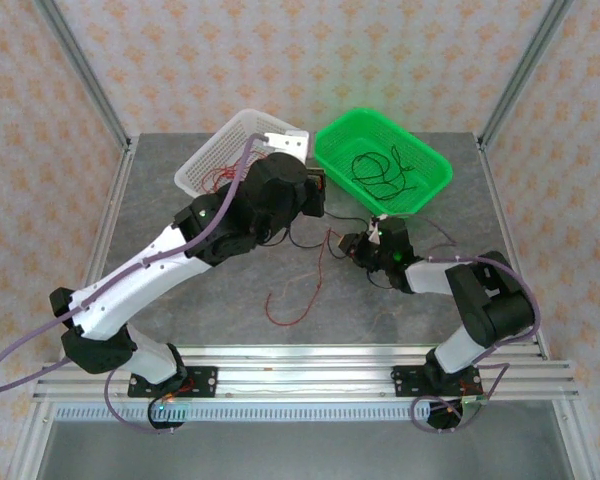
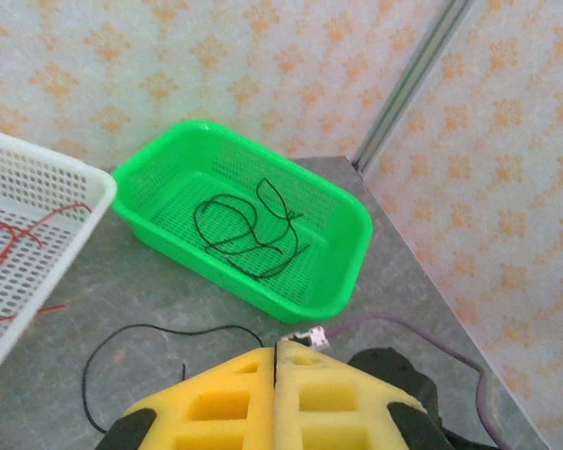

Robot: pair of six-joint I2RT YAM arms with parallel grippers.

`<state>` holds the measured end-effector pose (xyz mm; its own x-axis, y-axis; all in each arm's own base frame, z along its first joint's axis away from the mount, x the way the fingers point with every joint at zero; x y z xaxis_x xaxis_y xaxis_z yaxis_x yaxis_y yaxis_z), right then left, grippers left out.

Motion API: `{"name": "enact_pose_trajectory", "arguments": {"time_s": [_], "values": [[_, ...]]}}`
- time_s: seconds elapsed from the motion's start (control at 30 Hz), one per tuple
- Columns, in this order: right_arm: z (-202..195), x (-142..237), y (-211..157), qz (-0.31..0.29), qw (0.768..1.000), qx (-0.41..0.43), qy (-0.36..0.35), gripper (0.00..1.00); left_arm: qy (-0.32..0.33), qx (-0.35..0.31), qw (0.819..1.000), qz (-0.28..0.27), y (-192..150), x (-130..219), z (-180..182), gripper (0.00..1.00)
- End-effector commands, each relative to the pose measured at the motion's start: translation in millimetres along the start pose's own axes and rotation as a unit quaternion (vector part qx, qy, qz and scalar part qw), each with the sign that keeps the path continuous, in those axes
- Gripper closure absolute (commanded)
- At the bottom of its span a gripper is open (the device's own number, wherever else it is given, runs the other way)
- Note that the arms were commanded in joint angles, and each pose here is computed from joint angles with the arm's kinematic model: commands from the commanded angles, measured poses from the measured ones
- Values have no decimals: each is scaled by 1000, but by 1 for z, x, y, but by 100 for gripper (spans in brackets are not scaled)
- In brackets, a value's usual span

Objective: Untangle the cables

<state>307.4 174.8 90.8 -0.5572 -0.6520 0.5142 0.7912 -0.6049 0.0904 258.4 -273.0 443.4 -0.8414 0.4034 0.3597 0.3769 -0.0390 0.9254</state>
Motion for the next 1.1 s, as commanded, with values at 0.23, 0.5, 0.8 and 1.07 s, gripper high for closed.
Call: {"name": "enact_pose_trajectory", "arguments": {"time_s": [0.23, 0.5, 0.8, 1.07], "values": [[7, 8, 2, -14, 1000, 22, 3, 78, 39, -39, 996, 71, -55, -24, 8, 73], [15, 11, 4, -16, 999, 27, 9, 78, -90, -19, 982, 165, -153, -53, -22, 39], [18, 13, 5, -20, 999, 27, 10, 78, -52, -62, 970, 228, -193, -74, -18, 32], [21, 13, 5, -19, 999, 27, 13, 78, -24, -92, 957, 274, -225, -94, -16, 36]]}}
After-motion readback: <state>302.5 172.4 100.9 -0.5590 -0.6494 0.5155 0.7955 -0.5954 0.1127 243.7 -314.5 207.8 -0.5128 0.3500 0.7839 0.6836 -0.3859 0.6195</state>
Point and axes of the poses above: each hand's point on the last joint's axis, 136 mm out from that joint toward the fingers, its own x axis back along the fingers, its own z axis along the line the jaws close on, y = z × x, the point moved 5 cm from there along x, back along the fingers, and after that the axes turned 12 degrees about -x, right-handed, at the moved point
